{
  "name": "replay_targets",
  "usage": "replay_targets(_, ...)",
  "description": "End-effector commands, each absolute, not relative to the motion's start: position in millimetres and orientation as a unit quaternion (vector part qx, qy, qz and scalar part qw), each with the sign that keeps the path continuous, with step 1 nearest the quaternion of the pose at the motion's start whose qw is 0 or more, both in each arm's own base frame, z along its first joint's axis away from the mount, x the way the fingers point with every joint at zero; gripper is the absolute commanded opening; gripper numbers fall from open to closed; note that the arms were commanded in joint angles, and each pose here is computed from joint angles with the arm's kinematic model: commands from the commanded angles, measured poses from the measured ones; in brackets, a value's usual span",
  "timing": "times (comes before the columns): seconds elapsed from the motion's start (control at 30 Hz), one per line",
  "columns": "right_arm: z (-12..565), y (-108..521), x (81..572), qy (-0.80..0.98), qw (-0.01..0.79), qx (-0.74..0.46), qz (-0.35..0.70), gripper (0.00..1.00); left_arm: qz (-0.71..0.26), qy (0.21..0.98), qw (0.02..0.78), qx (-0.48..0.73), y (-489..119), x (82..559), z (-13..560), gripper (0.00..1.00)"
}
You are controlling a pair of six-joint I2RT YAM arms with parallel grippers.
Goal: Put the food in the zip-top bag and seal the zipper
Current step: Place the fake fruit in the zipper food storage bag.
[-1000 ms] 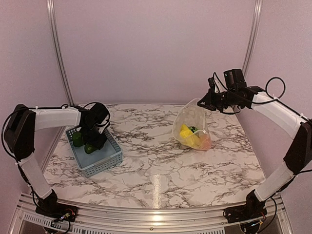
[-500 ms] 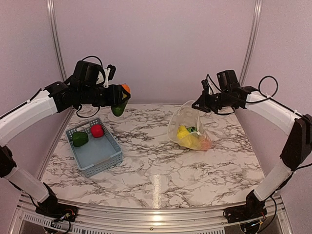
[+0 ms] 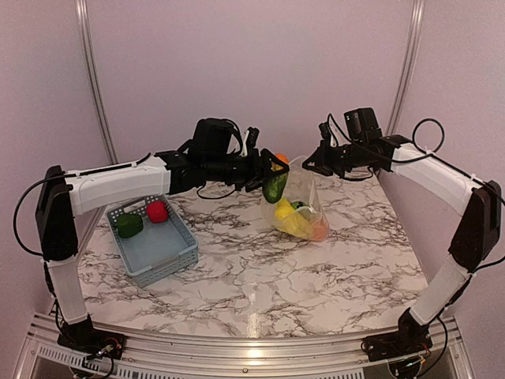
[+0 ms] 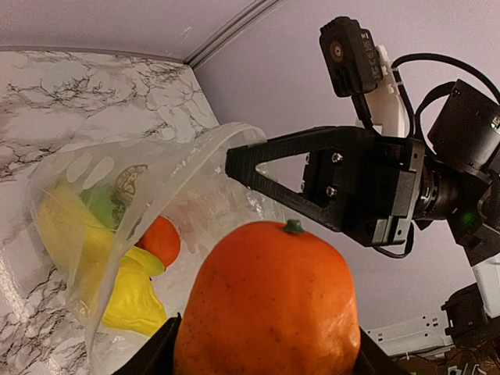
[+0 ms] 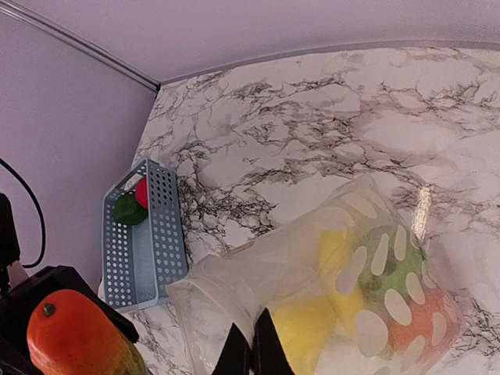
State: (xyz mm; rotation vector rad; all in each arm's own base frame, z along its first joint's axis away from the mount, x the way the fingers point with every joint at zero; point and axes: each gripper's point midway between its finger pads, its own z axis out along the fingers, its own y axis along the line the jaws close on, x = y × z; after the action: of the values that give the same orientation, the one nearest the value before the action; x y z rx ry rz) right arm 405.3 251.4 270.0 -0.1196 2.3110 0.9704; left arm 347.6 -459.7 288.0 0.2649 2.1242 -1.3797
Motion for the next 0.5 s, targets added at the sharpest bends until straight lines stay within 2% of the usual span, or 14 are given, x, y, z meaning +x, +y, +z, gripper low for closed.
replay_targets(0.0, 295, 262, 407, 0.858, 0.335, -0.057, 0.386, 0.0, -0.517, 0.812, 0.247, 0.105, -483, 341, 284, 0.41)
replay_targets(0.23, 290, 262, 398, 0.858, 0.329, -0.052, 0.391, 0.0, -0.478, 0.836, 0.242, 0.118, -493, 347, 244, 0.4)
replay_targets(0.47, 291, 264, 396, 0.853, 0.329, -0.047, 0.403, 0.0, -0.4, 0.862, 0.263, 0.167, -501, 342, 211, 0.39)
